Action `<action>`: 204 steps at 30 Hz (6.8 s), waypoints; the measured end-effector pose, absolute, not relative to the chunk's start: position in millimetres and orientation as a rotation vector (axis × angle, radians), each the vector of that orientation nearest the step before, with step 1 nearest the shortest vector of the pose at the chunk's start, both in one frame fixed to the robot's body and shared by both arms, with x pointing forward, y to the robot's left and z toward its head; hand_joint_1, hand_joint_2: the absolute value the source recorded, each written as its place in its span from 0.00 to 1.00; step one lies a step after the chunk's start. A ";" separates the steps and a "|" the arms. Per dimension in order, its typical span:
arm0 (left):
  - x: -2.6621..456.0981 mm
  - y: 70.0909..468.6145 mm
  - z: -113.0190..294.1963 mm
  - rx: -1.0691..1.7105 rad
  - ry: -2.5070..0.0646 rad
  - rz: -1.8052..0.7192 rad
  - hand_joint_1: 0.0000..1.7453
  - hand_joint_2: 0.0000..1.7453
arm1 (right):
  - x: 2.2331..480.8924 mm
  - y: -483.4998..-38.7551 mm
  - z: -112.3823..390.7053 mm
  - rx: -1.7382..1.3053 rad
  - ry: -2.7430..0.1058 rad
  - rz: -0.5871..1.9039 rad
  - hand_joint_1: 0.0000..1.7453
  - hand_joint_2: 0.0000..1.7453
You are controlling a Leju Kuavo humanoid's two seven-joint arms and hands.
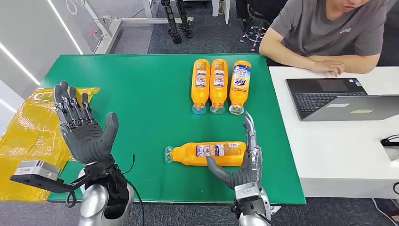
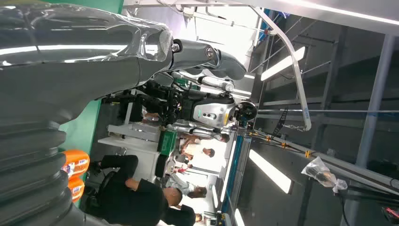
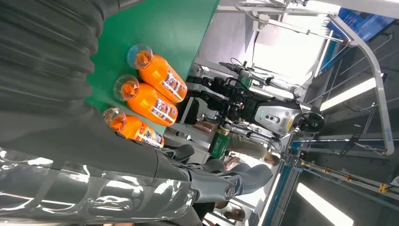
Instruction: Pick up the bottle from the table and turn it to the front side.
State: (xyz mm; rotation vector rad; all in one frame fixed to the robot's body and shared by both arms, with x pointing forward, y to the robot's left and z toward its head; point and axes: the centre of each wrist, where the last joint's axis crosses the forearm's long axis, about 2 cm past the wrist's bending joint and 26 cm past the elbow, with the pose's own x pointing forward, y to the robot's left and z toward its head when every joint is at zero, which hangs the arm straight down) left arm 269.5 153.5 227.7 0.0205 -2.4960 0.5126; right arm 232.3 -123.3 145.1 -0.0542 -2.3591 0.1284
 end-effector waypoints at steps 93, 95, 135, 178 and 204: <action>291.2 140.2 236.1 -0.190 -2.503 0.458 0.00 1.00 | 346.4 -253.3 101.7 -0.526 -1.613 1.437 1.00 1.00; 291.2 140.3 236.0 -0.185 -2.503 0.460 0.00 1.00 | 344.1 -245.0 104.8 -0.536 -1.751 1.279 1.00 1.00; 298.2 102.2 182.8 -0.713 -2.257 0.217 0.00 1.00 | 293.0 -162.4 113.3 -0.211 -2.295 0.716 1.00 1.00; 304.3 106.4 175.6 -0.641 -2.233 0.248 1.00 1.00 | 311.7 -137.7 109.3 -0.097 -2.068 1.126 1.00 1.00; 305.0 109.2 177.8 -0.538 -2.253 0.262 1.00 1.00 | 293.4 -130.9 118.0 -0.049 -2.243 0.678 0.00 1.00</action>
